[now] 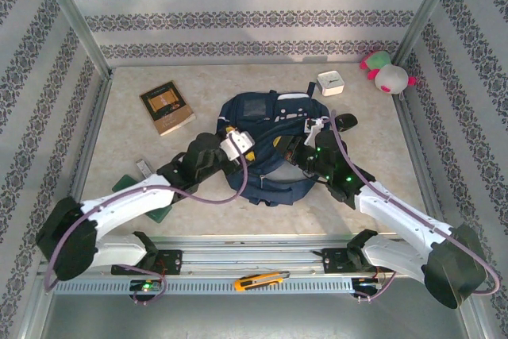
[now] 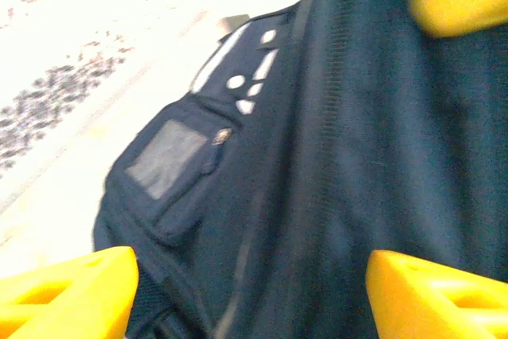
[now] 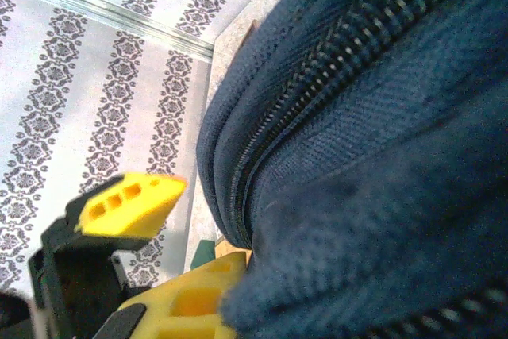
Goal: Pack the student bag
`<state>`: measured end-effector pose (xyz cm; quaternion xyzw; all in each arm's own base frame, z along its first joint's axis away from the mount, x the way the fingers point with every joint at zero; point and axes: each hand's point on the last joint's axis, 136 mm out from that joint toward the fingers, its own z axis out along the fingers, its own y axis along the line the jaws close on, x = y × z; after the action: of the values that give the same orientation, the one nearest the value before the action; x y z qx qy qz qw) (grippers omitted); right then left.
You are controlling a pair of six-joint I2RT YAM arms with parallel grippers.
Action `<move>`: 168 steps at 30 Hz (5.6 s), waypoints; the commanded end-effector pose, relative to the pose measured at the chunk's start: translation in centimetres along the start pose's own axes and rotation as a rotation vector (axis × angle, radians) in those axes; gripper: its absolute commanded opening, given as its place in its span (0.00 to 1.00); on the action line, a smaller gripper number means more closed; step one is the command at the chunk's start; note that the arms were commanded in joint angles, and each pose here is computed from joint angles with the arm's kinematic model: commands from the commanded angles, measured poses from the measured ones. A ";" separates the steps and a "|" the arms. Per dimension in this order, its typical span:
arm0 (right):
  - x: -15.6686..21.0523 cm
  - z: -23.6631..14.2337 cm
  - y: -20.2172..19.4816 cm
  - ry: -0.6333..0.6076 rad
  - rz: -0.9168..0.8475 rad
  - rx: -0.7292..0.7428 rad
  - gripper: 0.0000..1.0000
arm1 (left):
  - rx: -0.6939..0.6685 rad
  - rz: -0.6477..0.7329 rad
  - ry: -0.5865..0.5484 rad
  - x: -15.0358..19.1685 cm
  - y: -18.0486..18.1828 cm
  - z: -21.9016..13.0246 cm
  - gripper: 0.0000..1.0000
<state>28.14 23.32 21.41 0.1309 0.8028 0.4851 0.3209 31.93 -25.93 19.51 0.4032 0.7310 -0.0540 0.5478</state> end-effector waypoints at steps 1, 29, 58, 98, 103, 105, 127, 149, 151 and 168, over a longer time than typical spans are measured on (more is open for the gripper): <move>-0.8 0.0 3.2 -0.009 -0.042 -0.115 0.00 | -0.151 -0.064 0.021 -0.4 2.6 0.6 0.76; -2.3 0.8 4.2 -0.090 -0.003 -0.102 0.00 | 0.281 -0.913 0.366 1.0 -12.0 -6.0 0.58; -0.7 1.4 6.3 -0.087 -0.036 -0.121 0.00 | 0.096 -0.992 0.370 2.6 -11.1 -2.8 0.25; 1.3 0.6 7.7 -0.092 -0.206 -0.041 0.00 | 0.146 -1.155 0.383 2.7 -11.0 -3.8 0.51; 1.8 0.4 8.1 -0.111 -0.290 0.016 0.00 | 0.061 -1.161 0.422 4.1 -9.9 -4.7 0.52; 2.2 0.4 7.7 -0.110 -0.309 0.037 0.00 | 0.028 -1.168 0.442 4.8 -9.5 -5.3 0.54; 3.9 0.7 7.6 -0.063 -0.318 -0.012 0.00 | -0.103 -1.209 0.430 6.6 -7.4 -6.2 0.24; 2.4 1.0 6.3 -0.002 -0.144 -0.085 0.00 | 0.013 -0.958 0.419 4.4 -7.1 -8.2 0.68; 2.2 1.1 6.4 -0.010 -0.145 -0.084 0.00 | 0.023 -0.877 0.445 4.1 -7.9 -8.0 0.68; 1.9 1.2 7.6 -0.012 -0.153 -0.113 0.00 | -0.047 -0.727 0.465 4.7 -9.0 -6.0 0.38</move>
<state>26.31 27.58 21.50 0.0706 0.8293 0.4424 0.3341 20.49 -25.91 13.96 0.1040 0.9366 -0.1452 0.3014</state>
